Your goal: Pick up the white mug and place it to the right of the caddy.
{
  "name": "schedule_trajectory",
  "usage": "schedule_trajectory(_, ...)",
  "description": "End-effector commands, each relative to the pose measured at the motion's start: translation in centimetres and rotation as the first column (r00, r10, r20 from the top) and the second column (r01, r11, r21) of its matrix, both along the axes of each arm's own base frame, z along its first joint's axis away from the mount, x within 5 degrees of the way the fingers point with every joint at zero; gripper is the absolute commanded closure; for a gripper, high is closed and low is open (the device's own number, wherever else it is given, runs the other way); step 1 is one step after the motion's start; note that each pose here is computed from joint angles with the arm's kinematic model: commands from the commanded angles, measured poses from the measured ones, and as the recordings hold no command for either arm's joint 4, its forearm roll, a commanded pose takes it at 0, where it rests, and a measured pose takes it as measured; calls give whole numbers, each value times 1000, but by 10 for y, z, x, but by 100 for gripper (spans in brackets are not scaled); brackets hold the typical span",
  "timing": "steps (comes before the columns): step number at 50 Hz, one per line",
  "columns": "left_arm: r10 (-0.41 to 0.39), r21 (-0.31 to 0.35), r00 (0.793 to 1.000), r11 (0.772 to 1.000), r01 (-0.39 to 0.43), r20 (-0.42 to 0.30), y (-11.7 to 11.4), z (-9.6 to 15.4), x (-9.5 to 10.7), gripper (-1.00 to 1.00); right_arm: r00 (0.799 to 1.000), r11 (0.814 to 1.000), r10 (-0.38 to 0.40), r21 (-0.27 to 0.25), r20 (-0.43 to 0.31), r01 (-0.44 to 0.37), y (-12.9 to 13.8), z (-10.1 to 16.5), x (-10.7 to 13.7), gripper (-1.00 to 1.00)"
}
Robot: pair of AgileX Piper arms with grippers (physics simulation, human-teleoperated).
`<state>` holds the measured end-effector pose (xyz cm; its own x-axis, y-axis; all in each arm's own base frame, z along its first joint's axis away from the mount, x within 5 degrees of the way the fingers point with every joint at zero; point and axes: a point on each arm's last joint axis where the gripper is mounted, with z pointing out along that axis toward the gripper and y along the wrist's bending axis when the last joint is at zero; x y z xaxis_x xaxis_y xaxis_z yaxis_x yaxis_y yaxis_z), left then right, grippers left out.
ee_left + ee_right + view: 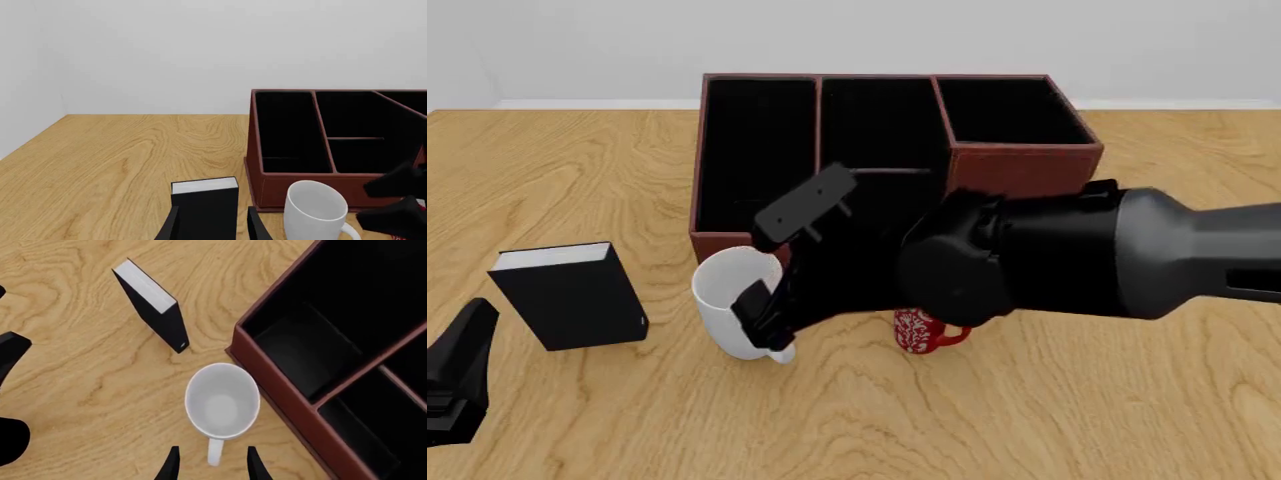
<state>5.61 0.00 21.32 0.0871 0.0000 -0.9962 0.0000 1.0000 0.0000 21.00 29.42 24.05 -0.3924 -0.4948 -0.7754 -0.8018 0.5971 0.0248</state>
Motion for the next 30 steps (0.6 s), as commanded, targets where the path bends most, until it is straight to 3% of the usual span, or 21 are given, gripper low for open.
schedule_trajectory(1, 0, 0, 1000, 1000, 0, 0, 0, 0, 0, -100, 1000, 1000, -4, 0, -24, 4, 5, -11, -1, -100)
schedule_trajectory(30, 0, 0, 1000, 1000, 0, 0, 0, 0, 0, -100, 996, 999, -40, 1, -79, 40, 7, -35, -2, -100)
